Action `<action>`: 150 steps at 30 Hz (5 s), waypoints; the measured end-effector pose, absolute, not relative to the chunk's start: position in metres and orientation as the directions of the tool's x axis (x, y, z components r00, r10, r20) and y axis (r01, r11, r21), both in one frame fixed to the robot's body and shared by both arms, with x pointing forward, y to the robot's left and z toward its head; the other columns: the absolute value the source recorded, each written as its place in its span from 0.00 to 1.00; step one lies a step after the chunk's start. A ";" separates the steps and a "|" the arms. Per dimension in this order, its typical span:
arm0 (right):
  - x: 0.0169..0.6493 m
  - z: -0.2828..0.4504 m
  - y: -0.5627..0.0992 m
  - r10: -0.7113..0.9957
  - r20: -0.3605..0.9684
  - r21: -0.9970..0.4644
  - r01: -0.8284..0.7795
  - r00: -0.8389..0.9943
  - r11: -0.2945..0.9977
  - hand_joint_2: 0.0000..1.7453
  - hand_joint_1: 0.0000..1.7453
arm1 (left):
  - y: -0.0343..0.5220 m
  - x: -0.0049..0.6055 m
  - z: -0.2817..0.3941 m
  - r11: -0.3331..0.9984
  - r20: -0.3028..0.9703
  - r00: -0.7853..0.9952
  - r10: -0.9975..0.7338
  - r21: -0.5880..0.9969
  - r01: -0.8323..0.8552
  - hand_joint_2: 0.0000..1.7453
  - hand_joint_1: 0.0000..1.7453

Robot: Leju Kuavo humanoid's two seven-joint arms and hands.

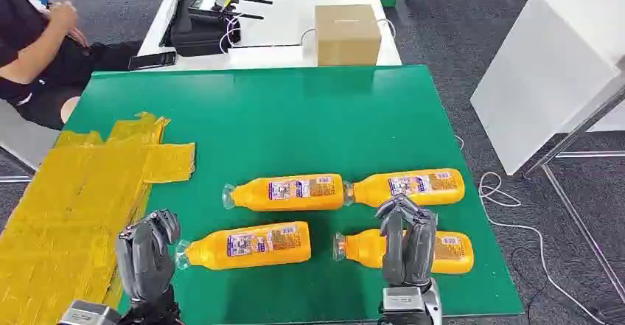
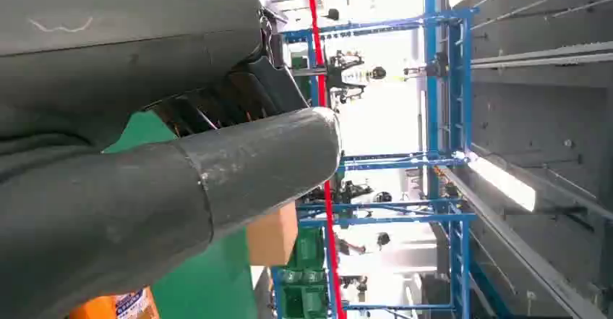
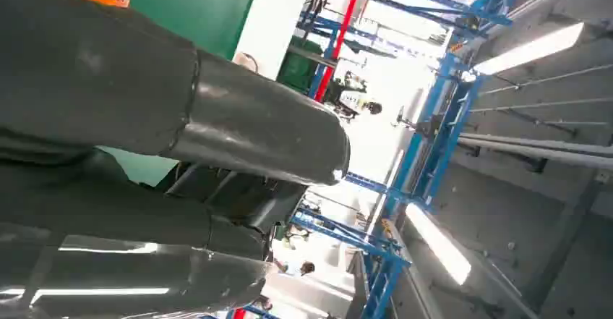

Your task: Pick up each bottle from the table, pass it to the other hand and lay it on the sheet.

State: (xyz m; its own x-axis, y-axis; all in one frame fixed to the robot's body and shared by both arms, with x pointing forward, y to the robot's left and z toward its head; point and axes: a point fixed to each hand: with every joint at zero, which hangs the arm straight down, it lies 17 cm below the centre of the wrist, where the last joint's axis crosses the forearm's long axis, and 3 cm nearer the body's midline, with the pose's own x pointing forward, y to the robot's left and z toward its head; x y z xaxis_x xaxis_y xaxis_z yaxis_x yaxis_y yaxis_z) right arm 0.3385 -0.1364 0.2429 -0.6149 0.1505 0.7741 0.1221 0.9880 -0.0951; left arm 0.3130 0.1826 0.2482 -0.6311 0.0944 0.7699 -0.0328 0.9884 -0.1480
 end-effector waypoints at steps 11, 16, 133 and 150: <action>0.356 0.245 -0.078 -0.141 0.786 0.016 -0.209 -0.601 0.978 0.00 0.00 | 0.143 0.346 0.265 0.996 0.733 -0.674 0.093 -0.075 0.056 0.00 0.00; 0.359 0.240 -0.069 -0.087 0.794 -0.044 -0.199 -0.602 0.979 0.00 0.00 | 0.139 0.349 0.260 0.993 0.741 -0.660 0.121 -0.086 0.085 0.00 0.00; 0.340 0.001 0.087 0.624 0.729 -0.611 -0.679 -0.282 0.407 1.00 1.00 | 0.346 0.311 0.270 0.651 0.774 -0.587 -0.235 -0.324 -0.687 0.00 0.00; 0.325 0.181 0.033 0.099 0.887 -0.284 -0.364 -0.451 0.887 1.00 1.00 | 0.239 0.379 0.152 0.838 0.835 -0.329 0.442 -0.515 -0.181 1.00 0.00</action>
State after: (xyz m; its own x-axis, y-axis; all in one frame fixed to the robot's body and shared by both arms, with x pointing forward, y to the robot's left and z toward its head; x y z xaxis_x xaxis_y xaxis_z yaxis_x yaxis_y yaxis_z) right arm 0.3255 0.0333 0.1810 -0.4509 0.0989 0.8871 -0.3640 0.8871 -0.2840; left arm 0.3788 0.2393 0.1522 -0.3286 0.4417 0.8348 -0.1812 0.8380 -0.5147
